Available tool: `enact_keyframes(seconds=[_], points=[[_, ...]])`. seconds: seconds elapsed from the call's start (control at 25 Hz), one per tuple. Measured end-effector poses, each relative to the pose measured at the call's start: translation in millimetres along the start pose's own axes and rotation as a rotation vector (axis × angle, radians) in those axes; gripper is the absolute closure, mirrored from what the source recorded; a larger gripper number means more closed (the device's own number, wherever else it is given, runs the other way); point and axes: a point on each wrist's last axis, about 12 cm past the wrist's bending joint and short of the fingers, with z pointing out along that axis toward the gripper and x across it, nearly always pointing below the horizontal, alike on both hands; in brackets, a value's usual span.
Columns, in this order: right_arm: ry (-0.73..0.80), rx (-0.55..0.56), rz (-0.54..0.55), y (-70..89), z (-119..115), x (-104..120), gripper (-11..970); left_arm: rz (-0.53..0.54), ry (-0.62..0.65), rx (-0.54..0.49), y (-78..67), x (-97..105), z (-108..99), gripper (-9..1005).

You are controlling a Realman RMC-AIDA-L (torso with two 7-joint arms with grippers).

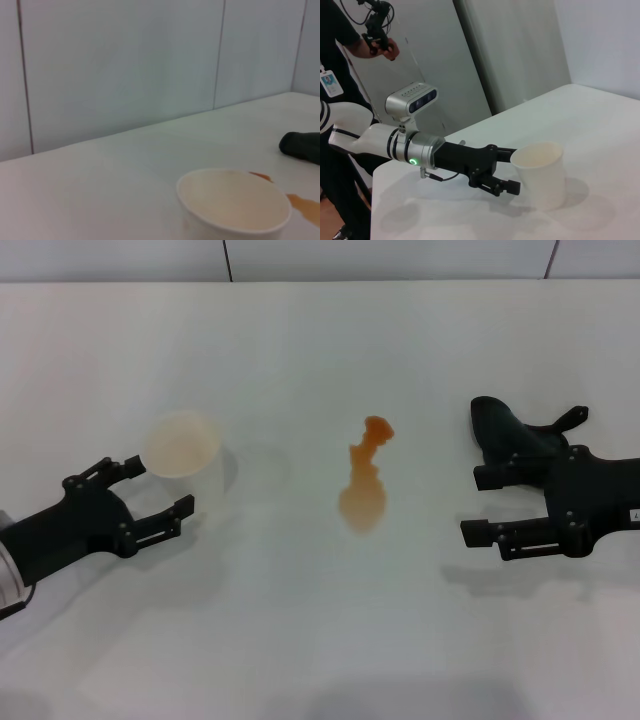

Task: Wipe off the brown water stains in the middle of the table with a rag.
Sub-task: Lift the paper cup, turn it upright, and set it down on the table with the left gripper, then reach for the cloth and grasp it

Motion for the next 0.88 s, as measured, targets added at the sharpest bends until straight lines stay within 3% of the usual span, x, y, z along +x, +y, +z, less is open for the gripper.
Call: enact_keyframes(seconds=[0.32,0.88], points=[[-0.003,-0.005,0.001,0.7,0.5,-0.4,188,-0.009,-0.005,-0.042,9.5,-2.7,-17.4,105],[-0.008,-0.004,0.003,0.5,0.6,-0.9,189,0.047,-0.188,0.019,21.2,-53.6,-71.3,106]])
